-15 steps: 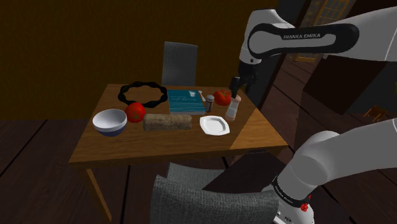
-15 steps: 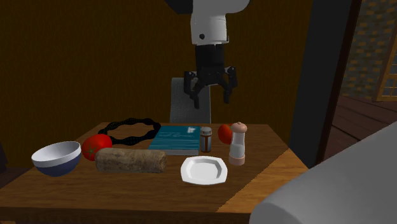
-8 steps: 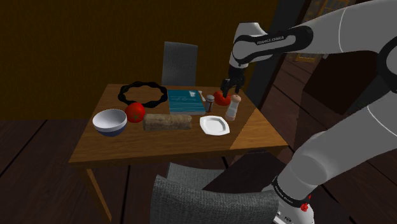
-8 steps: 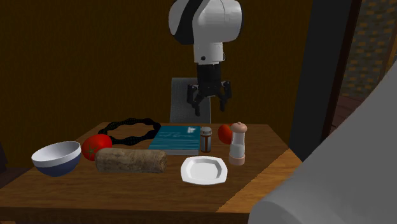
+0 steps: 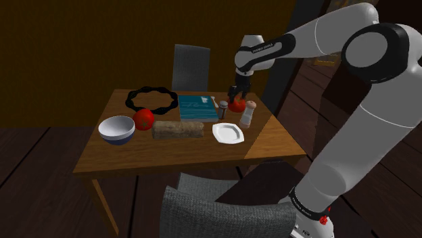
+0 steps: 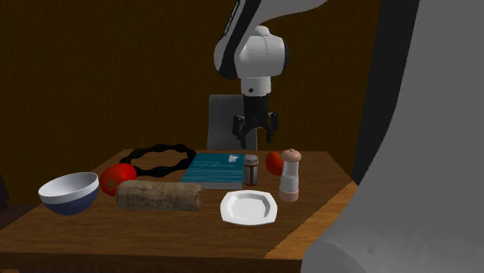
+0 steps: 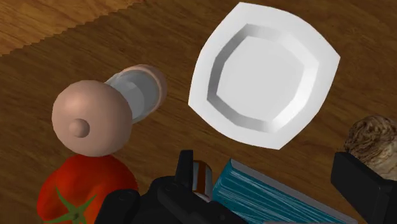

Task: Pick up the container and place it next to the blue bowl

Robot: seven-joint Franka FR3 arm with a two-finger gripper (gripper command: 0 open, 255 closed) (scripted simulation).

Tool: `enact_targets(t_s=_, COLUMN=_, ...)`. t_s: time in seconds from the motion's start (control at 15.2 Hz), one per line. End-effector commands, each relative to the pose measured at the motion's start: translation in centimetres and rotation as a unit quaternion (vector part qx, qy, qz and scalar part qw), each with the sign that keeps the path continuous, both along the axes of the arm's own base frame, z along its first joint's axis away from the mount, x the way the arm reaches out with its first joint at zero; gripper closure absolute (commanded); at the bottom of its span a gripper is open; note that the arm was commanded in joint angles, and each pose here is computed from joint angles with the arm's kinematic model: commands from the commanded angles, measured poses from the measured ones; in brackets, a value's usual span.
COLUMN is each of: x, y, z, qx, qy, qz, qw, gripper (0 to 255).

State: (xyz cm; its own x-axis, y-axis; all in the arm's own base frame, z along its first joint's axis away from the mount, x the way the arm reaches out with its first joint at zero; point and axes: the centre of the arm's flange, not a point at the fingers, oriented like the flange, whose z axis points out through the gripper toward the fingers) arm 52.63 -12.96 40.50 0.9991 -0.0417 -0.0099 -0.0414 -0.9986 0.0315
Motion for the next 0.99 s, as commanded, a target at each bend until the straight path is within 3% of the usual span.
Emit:
enact_targets(t_s=0.0, x=2.1, y=-0.8, z=-1.4, qx=0.002, qy=-0.001, qz=0.004, qw=1.0000, gripper=0)
enact_targets(t_s=0.73, x=13.1, y=-6.3, z=-9.0, qx=0.015, qy=-0.007, qz=0.024, qw=0.9996, gripper=0)
enact_targets(t_s=0.92, x=13.5, y=-6.5, z=-10.3, qx=0.015, qy=-0.007, qz=0.024, qw=0.9996, gripper=0)
